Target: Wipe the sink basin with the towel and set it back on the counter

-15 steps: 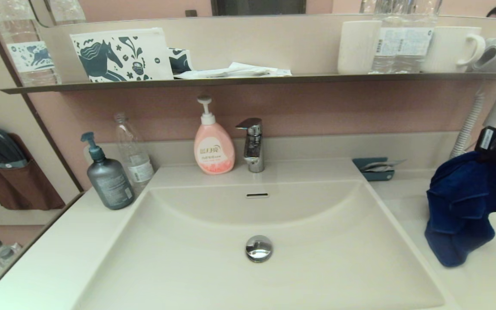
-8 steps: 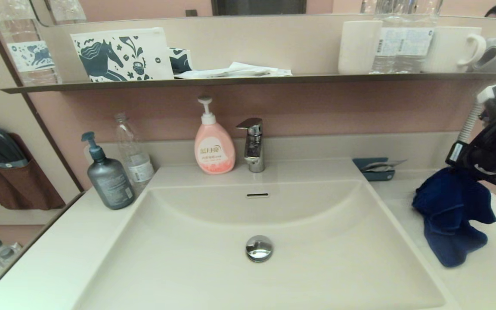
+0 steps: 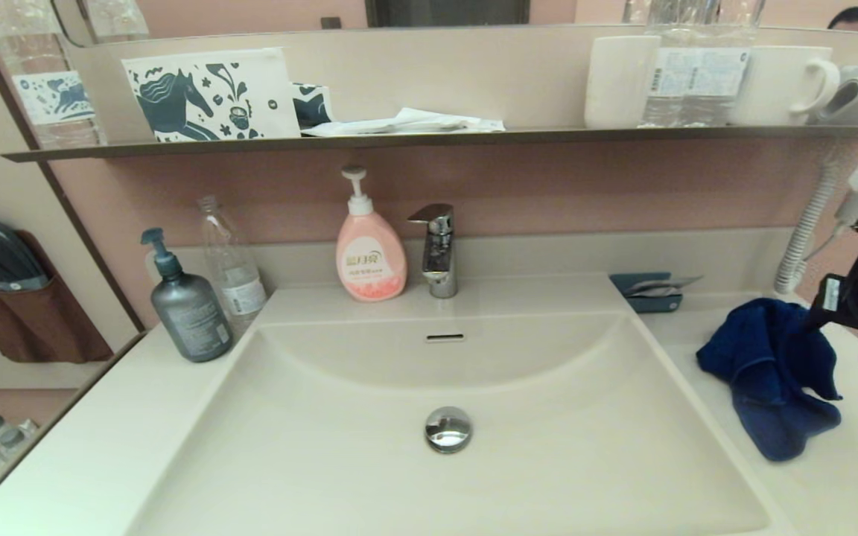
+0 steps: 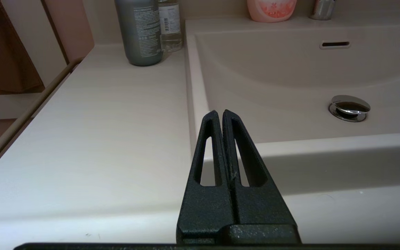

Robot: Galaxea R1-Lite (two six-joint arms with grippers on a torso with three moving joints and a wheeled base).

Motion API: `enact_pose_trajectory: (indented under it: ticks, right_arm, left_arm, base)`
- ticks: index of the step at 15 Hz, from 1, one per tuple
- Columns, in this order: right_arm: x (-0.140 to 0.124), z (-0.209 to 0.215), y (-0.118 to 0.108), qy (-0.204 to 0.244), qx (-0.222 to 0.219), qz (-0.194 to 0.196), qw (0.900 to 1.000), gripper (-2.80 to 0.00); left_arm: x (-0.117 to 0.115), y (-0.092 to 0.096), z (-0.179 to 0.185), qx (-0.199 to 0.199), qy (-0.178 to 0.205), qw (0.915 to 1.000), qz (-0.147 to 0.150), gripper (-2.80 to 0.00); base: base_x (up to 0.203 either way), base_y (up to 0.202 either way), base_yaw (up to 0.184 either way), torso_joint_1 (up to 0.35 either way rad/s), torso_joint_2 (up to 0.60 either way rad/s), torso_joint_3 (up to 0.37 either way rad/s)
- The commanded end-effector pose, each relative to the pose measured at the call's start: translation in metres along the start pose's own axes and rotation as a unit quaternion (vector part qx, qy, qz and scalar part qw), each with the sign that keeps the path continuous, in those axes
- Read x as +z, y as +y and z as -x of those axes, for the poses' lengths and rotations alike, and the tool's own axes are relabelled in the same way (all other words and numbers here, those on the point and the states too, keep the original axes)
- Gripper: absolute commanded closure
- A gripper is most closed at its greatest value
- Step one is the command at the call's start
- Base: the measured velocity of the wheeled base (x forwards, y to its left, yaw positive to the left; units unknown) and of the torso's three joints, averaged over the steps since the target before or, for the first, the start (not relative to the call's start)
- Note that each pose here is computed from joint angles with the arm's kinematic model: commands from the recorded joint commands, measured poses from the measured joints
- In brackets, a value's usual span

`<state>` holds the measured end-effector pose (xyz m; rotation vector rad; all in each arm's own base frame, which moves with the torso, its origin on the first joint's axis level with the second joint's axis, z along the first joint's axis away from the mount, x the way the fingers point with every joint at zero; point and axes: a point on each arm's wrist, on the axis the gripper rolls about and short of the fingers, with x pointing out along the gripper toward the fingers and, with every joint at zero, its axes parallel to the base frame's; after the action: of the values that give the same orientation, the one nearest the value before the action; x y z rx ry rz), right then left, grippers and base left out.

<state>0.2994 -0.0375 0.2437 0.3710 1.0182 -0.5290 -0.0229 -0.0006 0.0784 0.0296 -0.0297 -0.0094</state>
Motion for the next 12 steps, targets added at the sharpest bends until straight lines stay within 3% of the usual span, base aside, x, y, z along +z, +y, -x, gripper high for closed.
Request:
enact_pose_trajectory:
  ticks: [1, 5, 9, 12]
  right_arm:
    - [-0.008, 0.033, -0.017, -0.019, 0.004, 0.002, 1.0, 0.0]
    - [-0.026, 0.079, -0.034, -0.061, 0.043, 0.03, 0.997, 0.0]
    - [-0.078, 0.13, -0.061, -0.095, 0.128, 0.078, 0.984, 0.0]
    - [-0.126, 0.16, -0.091, -0.139, 0.169, 0.09, 0.972, 0.0]
  left_arm:
    - [0.0, 0.0, 0.0, 0.0, 0.0, 1.0, 0.0, 0.0]
    - [0.0, 0.0, 0.0, 0.0, 0.0, 1.0, 0.0, 0.0]
    - [0.0, 0.0, 0.0, 0.0, 0.0, 1.0, 0.0, 0.0]
    - [0.0, 0.0, 0.0, 0.0, 0.001, 1.0, 0.0, 0.0]
  base:
    - [0.0, 0.0, 0.0, 0.0, 0.0, 0.0]
    - [0.0, 0.0, 0.0, 0.0, 0.0, 0.0]
    - [0.0, 0.0, 0.0, 0.0, 0.0, 0.0]
    - [0.0, 0.0, 0.0, 0.0, 0.0, 0.0]
